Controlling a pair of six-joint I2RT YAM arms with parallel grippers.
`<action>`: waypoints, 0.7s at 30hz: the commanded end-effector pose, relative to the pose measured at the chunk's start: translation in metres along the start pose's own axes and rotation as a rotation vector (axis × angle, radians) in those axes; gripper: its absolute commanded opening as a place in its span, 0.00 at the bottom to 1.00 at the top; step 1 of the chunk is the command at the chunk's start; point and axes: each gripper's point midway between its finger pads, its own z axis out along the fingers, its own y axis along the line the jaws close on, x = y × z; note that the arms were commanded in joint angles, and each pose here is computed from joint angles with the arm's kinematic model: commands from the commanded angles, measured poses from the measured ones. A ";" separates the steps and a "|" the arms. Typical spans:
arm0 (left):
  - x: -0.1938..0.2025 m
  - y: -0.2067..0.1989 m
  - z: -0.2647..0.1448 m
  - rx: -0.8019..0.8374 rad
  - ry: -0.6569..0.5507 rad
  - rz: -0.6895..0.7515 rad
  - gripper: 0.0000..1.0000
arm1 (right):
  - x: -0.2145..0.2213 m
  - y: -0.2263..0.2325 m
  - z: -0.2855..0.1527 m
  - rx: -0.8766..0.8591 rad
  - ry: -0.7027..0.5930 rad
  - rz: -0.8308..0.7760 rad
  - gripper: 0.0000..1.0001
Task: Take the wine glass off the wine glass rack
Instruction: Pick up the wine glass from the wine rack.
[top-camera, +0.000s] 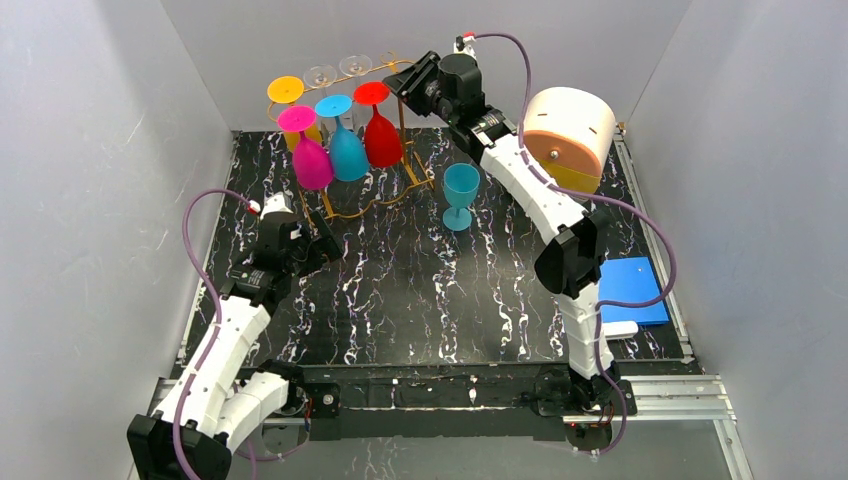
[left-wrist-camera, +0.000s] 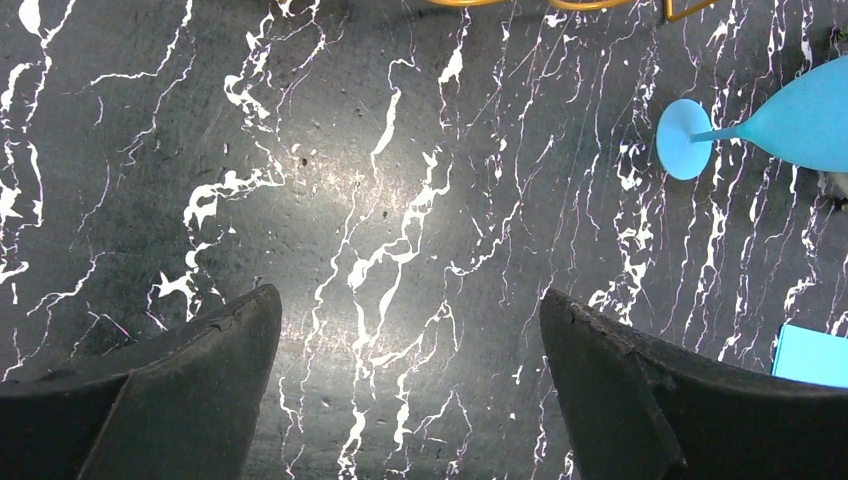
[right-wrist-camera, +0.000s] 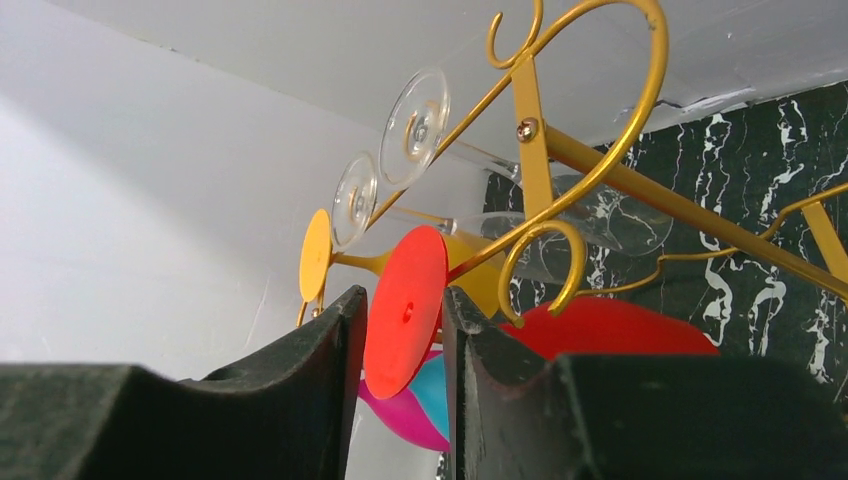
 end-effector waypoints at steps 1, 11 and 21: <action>-0.017 -0.002 -0.013 -0.010 -0.035 0.022 0.98 | -0.017 0.013 0.008 -0.044 -0.072 0.013 0.41; -0.024 0.001 -0.018 -0.031 -0.043 0.062 0.98 | -0.013 0.008 0.014 -0.020 -0.093 -0.011 0.36; -0.026 -0.003 -0.020 -0.013 -0.050 0.049 0.98 | -0.014 0.015 0.008 -0.022 -0.106 -0.022 0.25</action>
